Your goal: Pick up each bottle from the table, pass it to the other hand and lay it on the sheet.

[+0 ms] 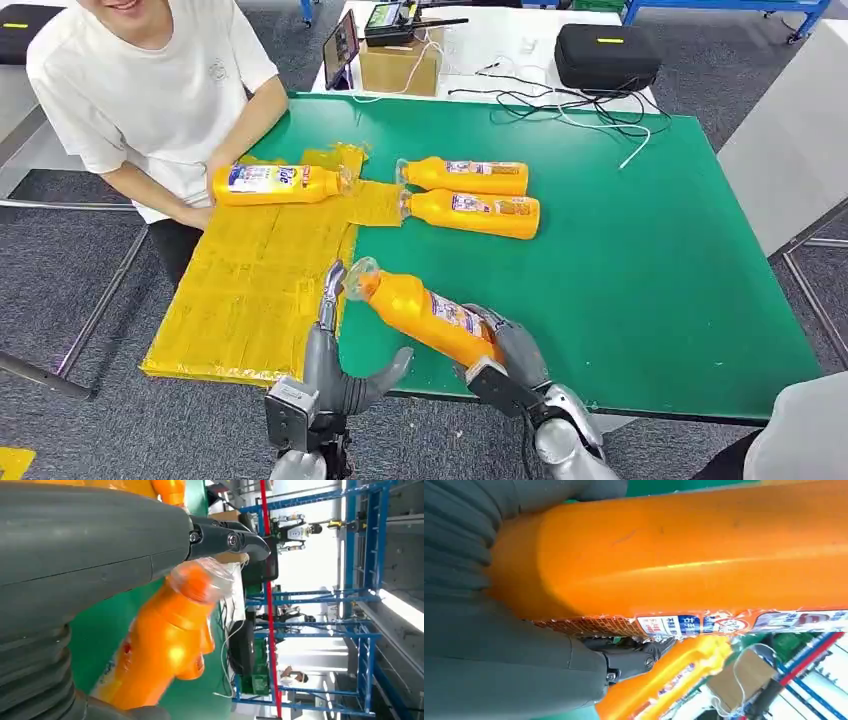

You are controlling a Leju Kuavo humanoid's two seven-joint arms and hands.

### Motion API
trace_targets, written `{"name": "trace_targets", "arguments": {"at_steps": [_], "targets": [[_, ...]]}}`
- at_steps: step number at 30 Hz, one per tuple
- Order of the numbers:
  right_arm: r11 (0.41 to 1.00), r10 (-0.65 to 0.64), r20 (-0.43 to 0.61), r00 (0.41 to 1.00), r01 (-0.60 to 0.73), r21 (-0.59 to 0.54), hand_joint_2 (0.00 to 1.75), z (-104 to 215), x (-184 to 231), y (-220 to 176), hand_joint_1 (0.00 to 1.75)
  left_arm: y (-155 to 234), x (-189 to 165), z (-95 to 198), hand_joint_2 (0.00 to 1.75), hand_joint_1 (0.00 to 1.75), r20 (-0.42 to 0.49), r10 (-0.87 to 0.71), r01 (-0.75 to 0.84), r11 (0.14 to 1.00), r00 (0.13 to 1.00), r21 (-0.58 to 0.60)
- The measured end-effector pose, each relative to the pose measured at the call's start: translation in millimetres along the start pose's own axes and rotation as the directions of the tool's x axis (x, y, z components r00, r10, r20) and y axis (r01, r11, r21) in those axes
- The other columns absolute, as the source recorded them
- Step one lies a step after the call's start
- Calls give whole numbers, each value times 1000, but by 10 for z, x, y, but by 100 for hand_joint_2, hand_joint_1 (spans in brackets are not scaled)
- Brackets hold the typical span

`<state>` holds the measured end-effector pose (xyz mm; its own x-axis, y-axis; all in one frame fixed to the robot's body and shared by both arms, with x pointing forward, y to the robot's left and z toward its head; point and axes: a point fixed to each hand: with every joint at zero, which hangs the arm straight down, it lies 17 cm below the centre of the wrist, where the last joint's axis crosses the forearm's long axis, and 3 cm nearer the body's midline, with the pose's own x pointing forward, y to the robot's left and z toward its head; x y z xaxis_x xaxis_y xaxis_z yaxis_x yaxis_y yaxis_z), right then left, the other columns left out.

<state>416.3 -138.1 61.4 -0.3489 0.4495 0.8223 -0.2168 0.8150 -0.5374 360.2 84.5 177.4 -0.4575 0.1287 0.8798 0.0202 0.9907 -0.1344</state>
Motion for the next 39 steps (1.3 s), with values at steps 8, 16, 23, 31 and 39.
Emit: {"name": "trace_targets", "arguments": {"at_steps": [8, 16, 23, 31, 39], "targets": [[982, 35, 108, 994, -14, -189, 175, 13, 337, -332, 175, -158, -61, 30, 175, 0, -144, 290, -299, 953, 946, -47], [940, -54, 334, 941, 160, -300, 175, -166, 1225, -596, 175, -282, 128, 95, 175, 0, -202, 513, -536, 840, 834, -81], [955, -118, 383, 916, 210, -209, 175, -198, 1451, -298, 175, -333, 216, 96, 175, 0, -209, 569, -597, 796, 796, -106], [965, -216, 330, 919, 252, -72, 175, -174, 1427, 284, 175, -251, 291, 51, 175, 0, -177, 610, -628, 774, 773, -75], [970, -241, 253, 937, 242, 26, 175, -113, 1249, 632, 175, -193, 340, 47, 175, 0, -134, 586, -598, 798, 799, -77]]}}
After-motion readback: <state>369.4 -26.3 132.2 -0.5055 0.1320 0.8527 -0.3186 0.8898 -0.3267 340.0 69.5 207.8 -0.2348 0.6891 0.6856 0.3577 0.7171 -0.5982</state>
